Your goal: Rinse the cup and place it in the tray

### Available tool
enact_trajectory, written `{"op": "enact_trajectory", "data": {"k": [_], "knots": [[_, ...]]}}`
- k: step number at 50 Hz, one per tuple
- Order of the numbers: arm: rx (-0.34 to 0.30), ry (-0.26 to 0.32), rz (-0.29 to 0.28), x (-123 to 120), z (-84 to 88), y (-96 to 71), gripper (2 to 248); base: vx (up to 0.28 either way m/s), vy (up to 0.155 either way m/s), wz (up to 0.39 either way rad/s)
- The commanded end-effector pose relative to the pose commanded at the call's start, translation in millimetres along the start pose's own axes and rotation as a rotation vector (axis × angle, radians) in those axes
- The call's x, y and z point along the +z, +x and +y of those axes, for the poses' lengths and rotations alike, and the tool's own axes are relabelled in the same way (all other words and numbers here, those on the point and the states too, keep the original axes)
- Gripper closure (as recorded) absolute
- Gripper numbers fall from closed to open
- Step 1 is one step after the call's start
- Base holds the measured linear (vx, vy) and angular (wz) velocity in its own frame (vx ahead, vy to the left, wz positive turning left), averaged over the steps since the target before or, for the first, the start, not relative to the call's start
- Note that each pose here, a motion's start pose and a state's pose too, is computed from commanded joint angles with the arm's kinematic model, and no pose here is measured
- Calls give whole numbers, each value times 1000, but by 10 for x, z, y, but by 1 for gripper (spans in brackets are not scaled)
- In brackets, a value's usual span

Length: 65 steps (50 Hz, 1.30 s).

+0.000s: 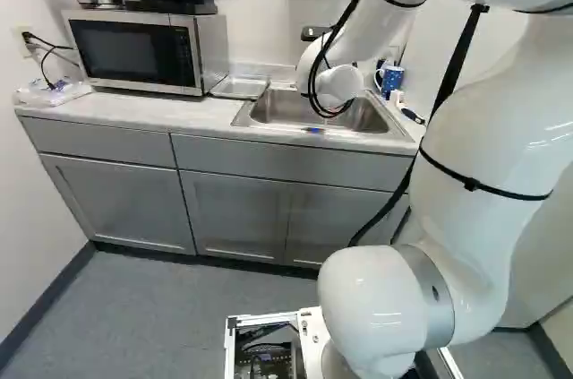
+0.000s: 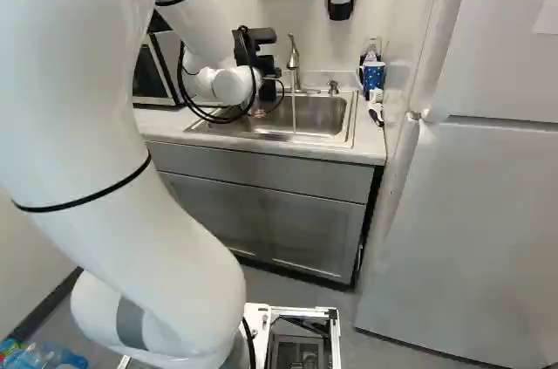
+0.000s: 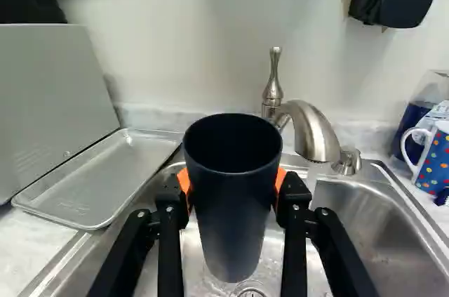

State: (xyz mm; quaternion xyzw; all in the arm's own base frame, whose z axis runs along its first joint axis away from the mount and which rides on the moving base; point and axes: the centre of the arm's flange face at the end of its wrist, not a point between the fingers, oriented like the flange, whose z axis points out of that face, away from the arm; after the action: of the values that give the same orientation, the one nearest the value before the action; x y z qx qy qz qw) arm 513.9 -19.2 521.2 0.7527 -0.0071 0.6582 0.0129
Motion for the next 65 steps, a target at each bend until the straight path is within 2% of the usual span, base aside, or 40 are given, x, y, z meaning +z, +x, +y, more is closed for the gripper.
{"op": "enact_trajectory", "data": {"k": [29, 50, 65], "knots": [[4, -21, -15, 63, 110, -267, 125, 0, 0, 0], [11, -58, -60, 118, 305, -492, 125, 0, 0, 0], [19, -96, -91, 167, 515, -655, 125, 0, 0, 0]]}}
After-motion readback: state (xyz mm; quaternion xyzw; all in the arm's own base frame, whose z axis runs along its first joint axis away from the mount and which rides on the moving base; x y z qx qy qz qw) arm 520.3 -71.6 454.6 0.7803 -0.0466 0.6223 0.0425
